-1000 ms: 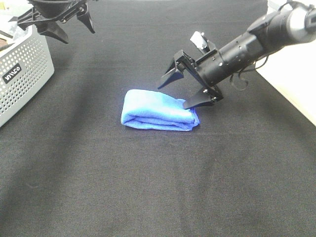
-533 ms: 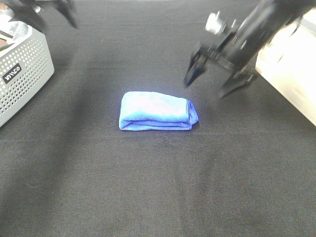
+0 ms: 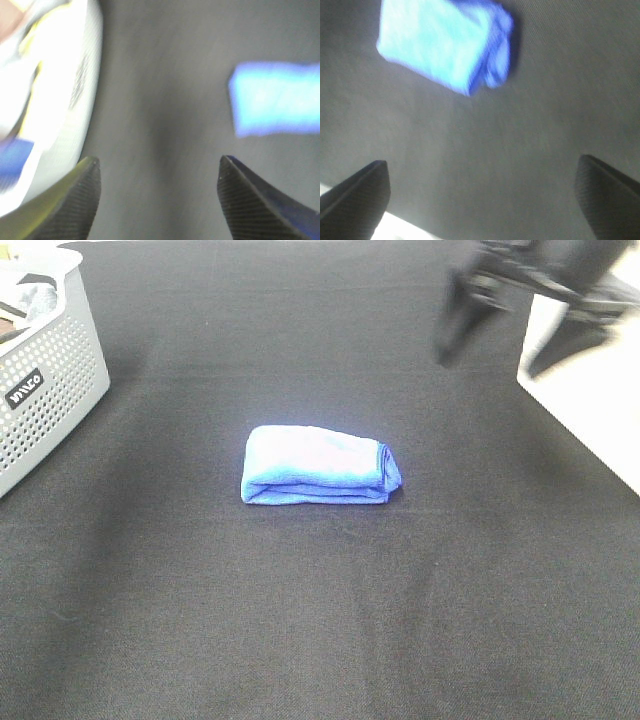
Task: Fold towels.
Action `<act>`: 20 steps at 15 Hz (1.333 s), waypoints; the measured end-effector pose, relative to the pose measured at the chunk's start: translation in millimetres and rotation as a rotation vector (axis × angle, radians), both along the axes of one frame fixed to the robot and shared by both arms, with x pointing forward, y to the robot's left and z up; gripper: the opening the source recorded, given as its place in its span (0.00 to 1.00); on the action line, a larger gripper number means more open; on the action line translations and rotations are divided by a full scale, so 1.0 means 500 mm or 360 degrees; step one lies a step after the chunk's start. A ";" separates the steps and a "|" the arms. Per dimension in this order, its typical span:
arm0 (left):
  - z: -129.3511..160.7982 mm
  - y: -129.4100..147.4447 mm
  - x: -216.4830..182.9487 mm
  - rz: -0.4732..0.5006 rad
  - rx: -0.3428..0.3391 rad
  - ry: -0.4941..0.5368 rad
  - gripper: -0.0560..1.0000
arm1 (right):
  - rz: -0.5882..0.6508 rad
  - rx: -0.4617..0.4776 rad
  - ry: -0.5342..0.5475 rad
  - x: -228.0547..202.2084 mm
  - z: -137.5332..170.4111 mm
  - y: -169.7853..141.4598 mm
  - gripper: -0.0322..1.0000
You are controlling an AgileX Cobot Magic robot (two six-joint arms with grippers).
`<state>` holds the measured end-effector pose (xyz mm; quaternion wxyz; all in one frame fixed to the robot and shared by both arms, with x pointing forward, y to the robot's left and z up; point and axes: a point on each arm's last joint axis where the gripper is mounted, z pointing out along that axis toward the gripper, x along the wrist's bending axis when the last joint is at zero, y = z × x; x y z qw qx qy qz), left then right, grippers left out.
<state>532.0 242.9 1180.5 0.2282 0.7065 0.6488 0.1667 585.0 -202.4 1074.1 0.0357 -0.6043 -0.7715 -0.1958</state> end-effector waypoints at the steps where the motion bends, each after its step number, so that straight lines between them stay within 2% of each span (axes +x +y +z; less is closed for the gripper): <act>1: -0.006 0.015 -0.059 -0.0004 0.0033 0.0008 0.66 | -0.0011 -0.0017 -0.0007 -0.036 0.010 -0.009 0.94; 3: -0.024 0.037 -0.170 -0.0003 0.0036 0.0007 0.66 | -0.0036 -0.0064 -0.0035 -0.110 0.006 -0.030 0.94; 5: -0.077 0.062 -0.295 -0.0003 0.0037 0.0011 0.66 | -0.0048 -0.0114 -0.0103 -0.210 -0.001 -0.057 0.94; 8: -0.141 0.089 -0.429 -0.0009 0.0019 -0.0099 0.66 | -0.0038 -0.0174 -0.0138 -0.325 -0.023 -0.086 0.94; 10: -0.174 0.103 -0.501 -0.0072 0.0033 -0.0256 0.66 | -0.0034 -0.0201 -0.0193 -0.404 -0.044 -0.106 0.94; 11: -0.174 0.103 -0.501 -0.0072 0.0033 -0.0256 0.66 | -0.0034 -0.0201 -0.0193 -0.404 -0.044 -0.106 0.94; 13: -0.194 0.112 -0.560 -0.0166 0.0055 -0.0452 0.66 | -0.0043 -0.0176 -0.0334 -0.474 -0.048 -0.120 0.94; 15: -0.216 0.116 -0.605 -0.0225 0.0040 -0.0623 0.66 | -0.0063 -0.0134 -0.0596 -0.555 -0.049 -0.137 0.94; 16: -0.216 0.116 -0.605 -0.0225 0.0040 -0.0623 0.66 | -0.0063 -0.0134 -0.0596 -0.555 -0.049 -0.137 0.94; 18: -0.243 0.111 -0.606 -0.0256 0.0007 -0.0584 0.66 | -0.0075 -0.0141 -0.0768 -0.595 -0.051 -0.149 0.94; 20: -0.247 0.104 -0.603 -0.0326 -0.0006 -0.0602 0.66 | -0.0076 -0.0129 -0.0926 -0.623 -0.046 -0.156 0.94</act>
